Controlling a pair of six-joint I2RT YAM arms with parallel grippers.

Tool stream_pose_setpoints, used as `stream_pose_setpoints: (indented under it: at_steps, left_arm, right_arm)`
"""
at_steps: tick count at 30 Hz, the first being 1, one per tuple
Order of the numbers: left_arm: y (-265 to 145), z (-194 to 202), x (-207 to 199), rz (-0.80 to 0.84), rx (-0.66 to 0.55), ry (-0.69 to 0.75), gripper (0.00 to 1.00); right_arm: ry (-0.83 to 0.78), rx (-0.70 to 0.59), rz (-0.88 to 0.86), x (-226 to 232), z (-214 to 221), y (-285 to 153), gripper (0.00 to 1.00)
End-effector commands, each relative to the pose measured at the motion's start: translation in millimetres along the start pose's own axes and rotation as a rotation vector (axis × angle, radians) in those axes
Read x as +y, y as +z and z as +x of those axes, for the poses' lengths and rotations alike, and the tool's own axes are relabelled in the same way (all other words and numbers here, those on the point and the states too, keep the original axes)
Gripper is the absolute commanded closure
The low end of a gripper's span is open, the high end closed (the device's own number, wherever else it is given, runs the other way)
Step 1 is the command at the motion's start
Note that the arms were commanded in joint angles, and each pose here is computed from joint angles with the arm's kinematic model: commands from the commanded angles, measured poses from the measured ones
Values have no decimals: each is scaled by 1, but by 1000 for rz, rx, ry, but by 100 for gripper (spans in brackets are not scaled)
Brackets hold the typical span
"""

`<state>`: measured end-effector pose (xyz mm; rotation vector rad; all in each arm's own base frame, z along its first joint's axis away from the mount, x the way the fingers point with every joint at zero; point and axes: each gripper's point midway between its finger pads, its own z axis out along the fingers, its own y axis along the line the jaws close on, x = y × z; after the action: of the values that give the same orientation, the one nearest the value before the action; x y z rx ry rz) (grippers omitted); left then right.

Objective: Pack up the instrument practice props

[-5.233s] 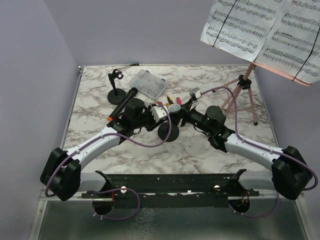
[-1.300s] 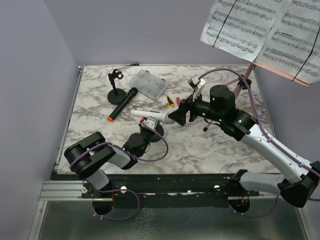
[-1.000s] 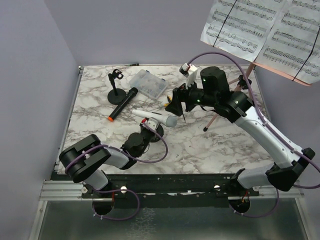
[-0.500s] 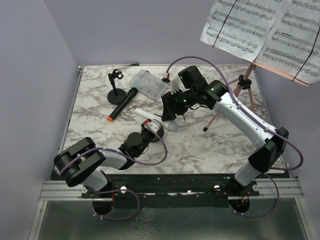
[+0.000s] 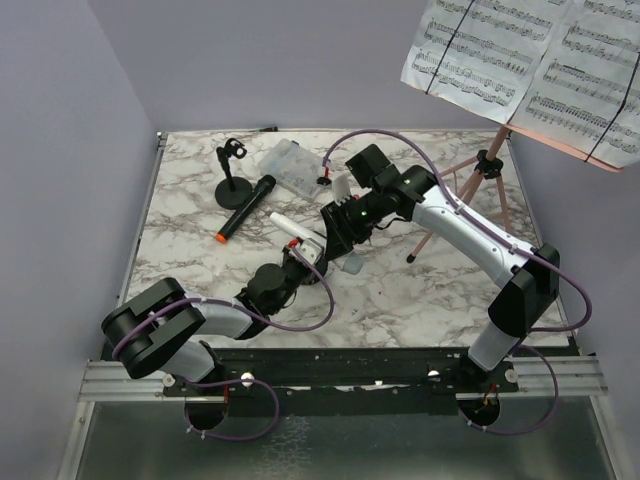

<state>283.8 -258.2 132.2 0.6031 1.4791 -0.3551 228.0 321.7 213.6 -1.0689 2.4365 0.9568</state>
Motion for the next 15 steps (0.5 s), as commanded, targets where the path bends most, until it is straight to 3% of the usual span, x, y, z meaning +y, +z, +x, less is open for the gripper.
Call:
stream_pose_setpoints:
  at_steps: [1, 7, 15]
  left_arm:
    - [1, 2, -3, 16, 28, -16, 100]
    - [3, 8, 0, -12, 50, -43, 100]
    - [6, 12, 4, -35, 64, -91, 100]
  right_arm:
    - [7, 77, -44, 0, 18, 7, 51]
    - [-4, 97, -66, 0, 22, 12, 55]
    - [-40, 94, -98, -1, 22, 19, 53]
